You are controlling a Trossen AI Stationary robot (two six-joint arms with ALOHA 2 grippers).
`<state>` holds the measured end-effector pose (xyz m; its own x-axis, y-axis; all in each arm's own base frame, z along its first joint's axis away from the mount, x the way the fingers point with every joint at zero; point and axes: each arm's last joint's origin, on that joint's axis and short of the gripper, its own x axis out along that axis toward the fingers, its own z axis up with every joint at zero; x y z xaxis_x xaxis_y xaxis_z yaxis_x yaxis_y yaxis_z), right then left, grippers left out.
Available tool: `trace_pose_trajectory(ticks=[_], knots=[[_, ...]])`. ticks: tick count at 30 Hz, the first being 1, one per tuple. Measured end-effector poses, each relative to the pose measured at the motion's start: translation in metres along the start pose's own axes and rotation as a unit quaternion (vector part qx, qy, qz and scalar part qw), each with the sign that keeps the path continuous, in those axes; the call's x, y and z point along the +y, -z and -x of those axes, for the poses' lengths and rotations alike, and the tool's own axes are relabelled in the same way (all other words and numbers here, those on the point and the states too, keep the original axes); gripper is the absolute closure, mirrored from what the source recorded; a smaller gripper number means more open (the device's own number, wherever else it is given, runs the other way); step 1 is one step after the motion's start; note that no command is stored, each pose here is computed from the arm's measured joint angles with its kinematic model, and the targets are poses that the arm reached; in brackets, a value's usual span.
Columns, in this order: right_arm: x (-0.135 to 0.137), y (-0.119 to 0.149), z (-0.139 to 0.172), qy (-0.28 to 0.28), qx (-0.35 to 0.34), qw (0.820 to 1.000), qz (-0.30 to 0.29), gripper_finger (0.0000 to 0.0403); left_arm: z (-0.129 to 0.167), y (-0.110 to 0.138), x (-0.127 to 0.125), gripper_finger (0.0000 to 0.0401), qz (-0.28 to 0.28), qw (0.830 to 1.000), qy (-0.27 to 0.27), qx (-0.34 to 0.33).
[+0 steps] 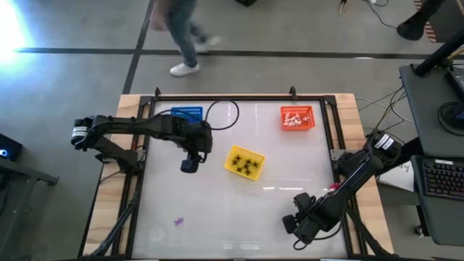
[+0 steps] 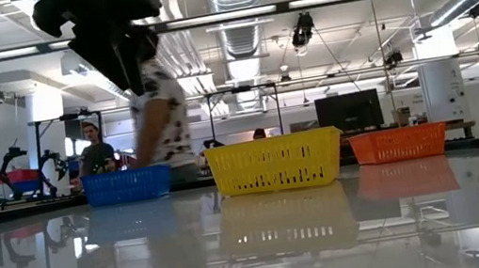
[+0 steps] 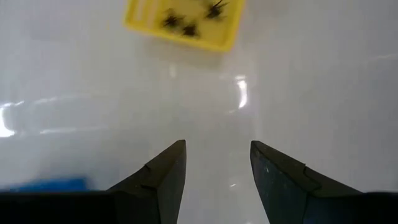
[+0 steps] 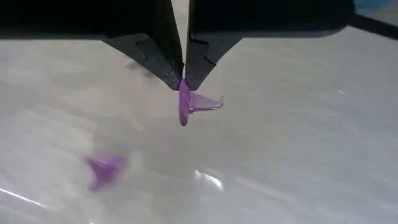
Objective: Sort Halloween decoration
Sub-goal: Put the purple witch hat toy into the blue bin
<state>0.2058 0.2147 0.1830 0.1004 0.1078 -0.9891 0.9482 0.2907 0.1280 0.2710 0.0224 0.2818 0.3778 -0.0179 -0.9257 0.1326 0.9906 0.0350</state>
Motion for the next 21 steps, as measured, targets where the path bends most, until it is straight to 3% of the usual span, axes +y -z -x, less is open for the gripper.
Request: trace_pose_trajectory(ticks=[7, 21], knots=[[0.021, -0.019, 0.012, -0.037, -0.026, 0.999, 0.012, 0.0394, 0.017, 0.014, 0.0, 0.0239, 0.012, 0.999, -0.027, 0.026], [0.056, -0.099, 0.029, -0.063, -0.067, 0.992, 0.092, 0.0394, 0.048, 0.038, -0.006, 0.0239, 0.035, 0.998, -0.03, 0.037]])
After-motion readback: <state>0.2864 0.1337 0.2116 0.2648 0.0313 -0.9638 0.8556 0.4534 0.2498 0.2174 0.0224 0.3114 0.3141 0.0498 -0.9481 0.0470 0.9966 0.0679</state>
